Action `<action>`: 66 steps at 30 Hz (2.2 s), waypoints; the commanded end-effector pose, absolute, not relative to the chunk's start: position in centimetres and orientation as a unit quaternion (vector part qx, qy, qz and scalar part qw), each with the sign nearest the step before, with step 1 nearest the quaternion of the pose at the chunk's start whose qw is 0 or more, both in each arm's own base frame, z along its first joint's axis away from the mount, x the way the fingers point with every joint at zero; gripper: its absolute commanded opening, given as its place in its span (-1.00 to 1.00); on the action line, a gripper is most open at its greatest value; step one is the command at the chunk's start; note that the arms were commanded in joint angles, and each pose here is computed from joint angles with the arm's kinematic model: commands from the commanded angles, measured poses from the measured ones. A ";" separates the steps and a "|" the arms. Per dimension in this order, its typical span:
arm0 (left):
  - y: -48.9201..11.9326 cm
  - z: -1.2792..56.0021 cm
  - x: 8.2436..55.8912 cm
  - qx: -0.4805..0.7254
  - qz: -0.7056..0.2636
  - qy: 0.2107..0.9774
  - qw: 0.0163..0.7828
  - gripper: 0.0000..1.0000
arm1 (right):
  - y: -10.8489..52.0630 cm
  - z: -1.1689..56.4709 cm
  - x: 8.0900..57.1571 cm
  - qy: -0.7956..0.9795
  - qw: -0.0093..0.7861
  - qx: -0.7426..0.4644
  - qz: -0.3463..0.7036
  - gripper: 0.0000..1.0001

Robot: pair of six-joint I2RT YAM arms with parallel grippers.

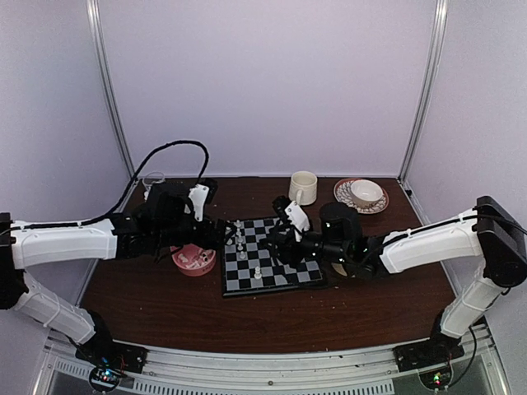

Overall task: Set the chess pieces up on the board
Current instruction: Place the king on the chessboard, then pick up the king from the chessboard.

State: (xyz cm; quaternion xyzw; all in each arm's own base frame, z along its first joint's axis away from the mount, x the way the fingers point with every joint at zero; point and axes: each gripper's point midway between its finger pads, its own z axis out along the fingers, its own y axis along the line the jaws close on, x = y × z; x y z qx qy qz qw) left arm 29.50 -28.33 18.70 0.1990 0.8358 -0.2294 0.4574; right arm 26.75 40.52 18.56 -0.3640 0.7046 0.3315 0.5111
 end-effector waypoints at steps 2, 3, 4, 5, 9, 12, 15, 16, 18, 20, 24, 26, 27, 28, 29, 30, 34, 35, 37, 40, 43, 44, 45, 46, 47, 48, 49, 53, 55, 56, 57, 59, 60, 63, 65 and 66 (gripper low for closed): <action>-32.6 17.8 28.2 0.282 -0.179 0.840 0.427 0.66 | 36.4 17.6 29.6 0.753 0.543 -0.289 0.232 -0.11; -33.1 17.7 28.1 0.286 -0.175 0.843 0.421 0.66 | 35.2 17.7 30.3 0.762 0.555 -0.259 0.210 -0.09; -33.5 17.2 28.0 0.289 -0.173 0.847 0.412 0.64 | 34.0 17.8 31.0 0.769 0.566 -0.227 0.190 -0.08; -33.8 16.9 27.9 0.291 -0.173 0.850 0.404 0.62 | 32.8 17.8 31.6 0.775 0.574 -0.201 0.171 -0.07; -35.1 15.8 27.1 0.306 -0.170 0.857 0.378 0.54 | 30.3 17.2 33.6 0.804 0.563 -0.128 0.145 0.26; -36.0 15.1 26.4 0.317 -0.169 0.861 0.361 0.49 | 29.4 16.9 34.7 0.821 0.541 -0.112 0.144 0.32; -36.8 14.0 26.0 0.327 -0.168 0.866 0.339 0.43 | 28.0 17.5 35.1 0.822 0.549 -0.096 0.116 0.34; -36.9 13.5 25.9 0.331 -0.164 0.869 0.328 0.41 | 27.5 17.6 35.2 0.822 0.552 -0.088 0.109 0.34; -37.3 12.6 25.8 0.336 -0.158 0.875 0.311 0.38 | 26.8 17.6 35.3 0.824 0.553 -0.070 0.105 0.33; -37.6 11.7 25.8 0.340 -0.151 0.879 0.298 0.34 | 26.6 17.6 35.3 0.825 0.552 -0.063 0.104 0.28; -38.0 11.2 25.5 0.346 -0.147 0.880 0.291 0.22 | 26.8 17.4 35.4 0.825 0.552 -0.072 0.100 0.25; -38.0 11.0 25.7 0.347 -0.142 0.881 0.288 0.20 | 26.9 17.4 35.4 0.825 0.552 -0.075 0.100 0.25; -38.0 10.8 25.7 0.348 -0.139 0.882 0.286 0.17 | 26.9 17.4 35.4 0.824 0.552 -0.076 0.101 0.25; -38.0 10.7 25.7 0.348 -0.138 0.882 0.285 0.15 | 27.0 17.5 35.3 0.823 0.553 -0.078 0.103 0.25; -38.1 10.6 25.7 0.349 -0.138 0.882 0.284 0.13 | 27.0 17.6 35.3 0.822 0.554 -0.080 0.104 0.25; -38.2 10.5 25.7 0.350 -0.138 0.882 0.282 0.10 | 27.0 17.7 35.3 0.821 0.556 -0.080 0.105 0.25; -38.6 9.6 25.5 0.357 -0.140 0.884 0.269 0.05 | 26.9 18.0 35.1 0.817 0.561 -0.083 0.108 0.25; -38.7 9.4 25.6 0.358 -0.138 0.884 0.266 0.04 | 27.0 18.0 35.1 0.816 0.561 -0.085 0.110 0.25; -38.9 9.0 25.5 0.361 -0.139 0.885 0.260 0.01 | 27.0 18.0 35.0 0.815 0.561 -0.087 0.113 0.25; -39.2 8.4 25.5 0.366 -0.139 0.884 0.254 -0.11 | 27.2 18.1 35.0 0.815 0.561 -0.089 0.116 0.25; -39.2 8.1 25.7 0.366 -0.134 0.885 0.254 -0.20 | 27.2 18.1 35.0 0.814 0.562 -0.089 0.118 0.25; -39.1 8.0 25.7 0.366 -0.131 0.886 0.253 -0.21 | 27.2 18.1 34.9 0.813 0.562 -0.089 0.118 0.25; -39.1 8.0 25.8 0.366 -0.129 0.886 0.254 -0.23 | 27.1 18.2 34.9 0.813 0.563 -0.088 0.118 0.25; -39.1 7.9 25.9 0.366 -0.126 0.887 0.253 -0.24 | 27.1 18.2 34.9 0.813 0.563 -0.089 0.119 0.25; -39.1 7.8 25.9 0.366 -0.124 0.887 0.252 -0.25 | 27.2 18.2 34.9 0.813 0.563 -0.089 0.119 0.25; -39.1 7.8 25.9 0.367 -0.124 0.887 0.252 -0.28 | 27.1 18.2 34.9 0.813 0.563 -0.089 0.120 0.25; -39.1 7.7 25.9 0.367 -0.123 0.887 0.251 -0.30 | 27.1 18.3 34.9 0.813 0.563 -0.089 0.120 0.25; -39.2 7.4 26.0 0.369 -0.119 0.888 0.246 -0.31 | 27.2 18.2 34.9 0.813 0.563 -0.090 0.121 0.25; -39.3 7.2 26.0 0.370 -0.119 0.888 0.244 -0.34 | 27.3 18.1 34.9 0.813 0.561 -0.091 0.122 0.26; -39.3 7.1 26.0 0.371 -0.118 0.889 0.243 -0.40 | 27.3 18.2 34.9 0.813 0.562 -0.091 0.123 0.26; -39.3 7.1 25.9 0.371 -0.118 0.889 0.243 -0.47 | 27.3 18.2 34.9 0.813 0.562 -0.091 0.123 0.26; -39.2 7.2 26.0 0.371 -0.116 0.888 0.244 -0.54 | 27.4 18.1 34.9 0.813 0.561 -0.092 0.123 0.26; -39.2 7.2 26.0 0.371 -0.113 0.889 0.244 -0.53 | 27.4 18.1 34.8 0.813 0.561 -0.092 0.124 0.25; -38.9 7.1 26.3 0.369 -0.101 0.891 0.243 -0.24 | 27.4 18.1 34.9 0.813 0.561 -0.092 0.124 0.26; -38.9 7.0 26.3 0.370 -0.100 0.892 0.241 -0.21 | 27.4 18.1 34.9 0.813 0.561 -0.093 0.124 0.26; -38.9 7.0 26.3 0.370 -0.101 0.892 0.241 -0.25 | 27.4 18.1 34.8 0.813 0.561 -0.093 0.125 0.26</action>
